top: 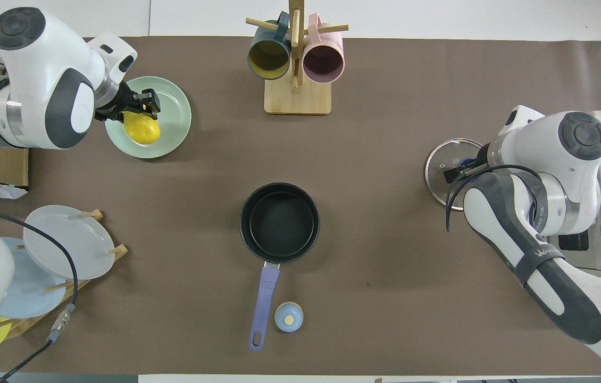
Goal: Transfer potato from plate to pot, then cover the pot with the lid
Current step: 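Lift the potato with the left gripper and carry it over the saucepan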
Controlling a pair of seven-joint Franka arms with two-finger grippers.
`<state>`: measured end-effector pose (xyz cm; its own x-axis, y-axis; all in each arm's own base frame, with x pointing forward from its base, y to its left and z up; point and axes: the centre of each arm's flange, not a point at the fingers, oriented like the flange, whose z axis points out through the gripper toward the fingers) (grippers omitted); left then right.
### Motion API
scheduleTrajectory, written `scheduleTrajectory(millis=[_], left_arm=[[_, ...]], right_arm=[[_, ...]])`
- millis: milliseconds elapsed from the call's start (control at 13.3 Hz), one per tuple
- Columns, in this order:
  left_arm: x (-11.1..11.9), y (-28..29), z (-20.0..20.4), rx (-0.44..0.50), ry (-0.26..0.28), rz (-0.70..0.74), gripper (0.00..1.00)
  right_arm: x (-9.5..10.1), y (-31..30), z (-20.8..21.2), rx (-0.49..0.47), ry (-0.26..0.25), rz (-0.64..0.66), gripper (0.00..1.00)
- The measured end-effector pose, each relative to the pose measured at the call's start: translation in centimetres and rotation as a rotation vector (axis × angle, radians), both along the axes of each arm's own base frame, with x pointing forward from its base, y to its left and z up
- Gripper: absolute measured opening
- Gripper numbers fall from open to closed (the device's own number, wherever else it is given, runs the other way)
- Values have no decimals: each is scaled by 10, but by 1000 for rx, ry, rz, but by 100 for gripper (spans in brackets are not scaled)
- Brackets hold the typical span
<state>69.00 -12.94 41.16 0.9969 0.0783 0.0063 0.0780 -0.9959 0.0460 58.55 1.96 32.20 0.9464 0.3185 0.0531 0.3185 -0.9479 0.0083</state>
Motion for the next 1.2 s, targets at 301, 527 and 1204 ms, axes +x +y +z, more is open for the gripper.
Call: scheduleTrajectory(millis=[301, 527, 1204], left_arm=[[-69, -42, 141, -39, 3, 27, 65], [-138, -123, 168, -36, 19, 49, 65], [-242, -244, 18, -67, -40, -97, 65]], right_arm=[[-3, -2, -4, -2, 10, 22, 96], [-3, -4, -5, -2, 11, 39, 65], [8, 24, 27, 71, 29, 29, 65]])
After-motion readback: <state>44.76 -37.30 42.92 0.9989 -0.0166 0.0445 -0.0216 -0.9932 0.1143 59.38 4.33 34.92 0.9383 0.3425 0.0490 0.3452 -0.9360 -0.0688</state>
